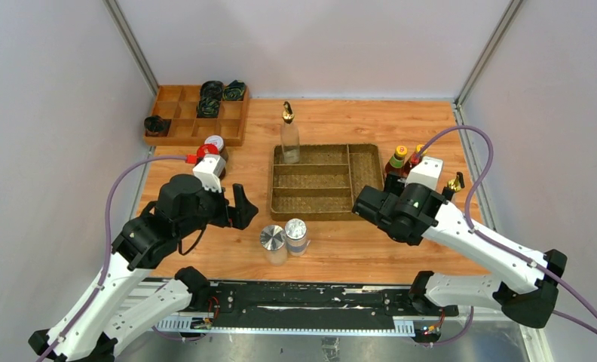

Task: Organize the condiment bottles
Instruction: Pick up the bottle from the center of the board.

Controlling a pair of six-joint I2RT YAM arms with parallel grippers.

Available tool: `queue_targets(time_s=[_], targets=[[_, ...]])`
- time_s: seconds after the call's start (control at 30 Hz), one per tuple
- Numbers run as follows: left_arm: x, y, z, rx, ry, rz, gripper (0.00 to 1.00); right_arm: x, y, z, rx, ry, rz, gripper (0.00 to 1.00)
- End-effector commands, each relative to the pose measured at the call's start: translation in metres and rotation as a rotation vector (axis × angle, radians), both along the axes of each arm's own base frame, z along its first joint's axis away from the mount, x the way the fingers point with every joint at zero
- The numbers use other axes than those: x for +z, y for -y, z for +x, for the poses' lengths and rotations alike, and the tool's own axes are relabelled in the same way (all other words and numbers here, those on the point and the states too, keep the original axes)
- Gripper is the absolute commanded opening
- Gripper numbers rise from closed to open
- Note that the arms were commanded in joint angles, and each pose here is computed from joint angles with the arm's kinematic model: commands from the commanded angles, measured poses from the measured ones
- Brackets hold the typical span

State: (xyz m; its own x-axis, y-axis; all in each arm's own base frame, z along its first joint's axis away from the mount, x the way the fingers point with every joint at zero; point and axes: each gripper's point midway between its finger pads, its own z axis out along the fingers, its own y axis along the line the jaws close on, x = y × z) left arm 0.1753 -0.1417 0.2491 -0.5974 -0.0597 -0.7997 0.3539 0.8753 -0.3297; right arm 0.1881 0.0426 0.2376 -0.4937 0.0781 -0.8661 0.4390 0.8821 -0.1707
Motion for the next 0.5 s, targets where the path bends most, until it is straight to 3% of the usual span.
queue_targets(time_s=[0.0,0.47], targets=[[-0.001,0.003,-0.003,-0.036,0.016,-0.002,1.00,0.018,0.021,0.004,-0.061,0.060,-0.054,1.00],[-0.010,0.003,0.000,-0.036,0.004,0.025,1.00,0.024,0.083,-0.013,-0.235,0.071,-0.088,1.00]])
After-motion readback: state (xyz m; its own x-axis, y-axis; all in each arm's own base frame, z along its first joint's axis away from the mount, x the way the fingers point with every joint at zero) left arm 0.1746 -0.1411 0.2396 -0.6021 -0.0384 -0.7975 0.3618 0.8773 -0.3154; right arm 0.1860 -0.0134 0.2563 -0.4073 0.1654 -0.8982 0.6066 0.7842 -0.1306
